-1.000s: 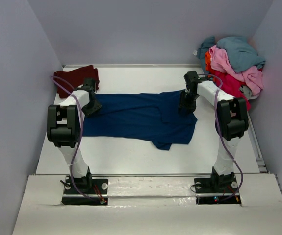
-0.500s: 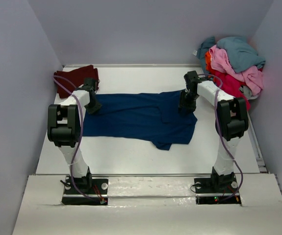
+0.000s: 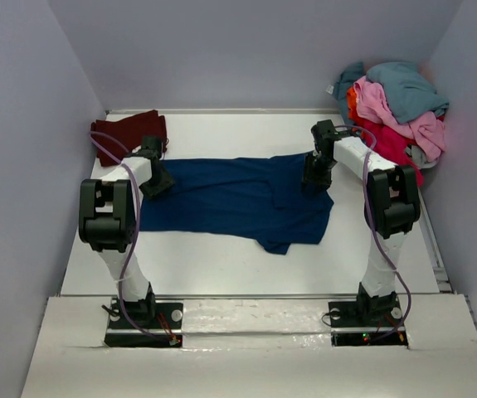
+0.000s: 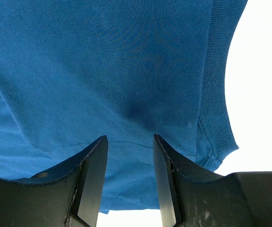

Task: Fold and stack the t-shirts
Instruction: Fold the flattened tshirt in 1/3 of the way

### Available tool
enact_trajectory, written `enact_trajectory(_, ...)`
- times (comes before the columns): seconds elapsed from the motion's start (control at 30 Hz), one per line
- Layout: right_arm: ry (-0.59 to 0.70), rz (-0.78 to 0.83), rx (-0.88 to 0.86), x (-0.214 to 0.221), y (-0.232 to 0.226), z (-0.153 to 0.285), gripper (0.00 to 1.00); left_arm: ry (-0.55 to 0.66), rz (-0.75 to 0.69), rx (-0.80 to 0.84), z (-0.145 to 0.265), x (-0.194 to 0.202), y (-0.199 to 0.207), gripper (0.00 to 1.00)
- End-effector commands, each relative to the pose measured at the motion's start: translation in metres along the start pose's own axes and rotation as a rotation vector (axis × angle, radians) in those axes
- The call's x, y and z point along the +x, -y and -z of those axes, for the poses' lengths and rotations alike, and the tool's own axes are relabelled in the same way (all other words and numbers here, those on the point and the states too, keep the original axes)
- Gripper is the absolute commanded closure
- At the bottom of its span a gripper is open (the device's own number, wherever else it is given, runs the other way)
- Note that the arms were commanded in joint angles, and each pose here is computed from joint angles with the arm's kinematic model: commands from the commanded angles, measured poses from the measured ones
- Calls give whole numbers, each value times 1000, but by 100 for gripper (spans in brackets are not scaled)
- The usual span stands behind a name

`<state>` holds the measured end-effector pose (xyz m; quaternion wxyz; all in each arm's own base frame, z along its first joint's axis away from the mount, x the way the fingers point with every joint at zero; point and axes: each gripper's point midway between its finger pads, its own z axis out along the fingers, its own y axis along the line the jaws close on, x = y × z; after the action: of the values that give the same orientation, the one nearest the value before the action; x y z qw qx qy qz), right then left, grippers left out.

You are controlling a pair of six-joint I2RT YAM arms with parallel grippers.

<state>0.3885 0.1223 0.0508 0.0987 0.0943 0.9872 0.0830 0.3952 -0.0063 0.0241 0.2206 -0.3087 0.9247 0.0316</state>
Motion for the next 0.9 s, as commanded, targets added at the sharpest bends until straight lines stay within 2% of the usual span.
enact_trajectory(0.0,23,8,-19,-4,-2,2,51,74,26,5,19,-15,-4,37)
enact_trajectory(0.07,23,8,-19,-4,-2,2,51,78,25,17,21,-17,-2,39)
enact_trajectory(0.13,22,8,-19,-3,-2,1,51,64,22,11,18,-16,-1,47)
enact_trajectory(0.27,24,8,-18,-4,-2,2,51,56,21,10,15,-16,0,72)
enact_trajectory(0.37,25,10,-15,-3,-1,2,51,51,17,4,14,-16,0,78)
enact_trajectory(0.4,25,10,-15,-3,-1,2,51,47,14,-1,13,-15,0,84)
enact_trajectory(0.5,24,8,-15,-3,-1,1,51,38,13,-7,11,-12,-2,91)
enact_trajectory(0.6,23,9,-14,-3,-1,1,51,41,14,-13,11,-12,-3,94)
enact_trajectory(0.87,18,9,-17,-2,-1,0,51,93,16,-77,19,-26,-14,94)
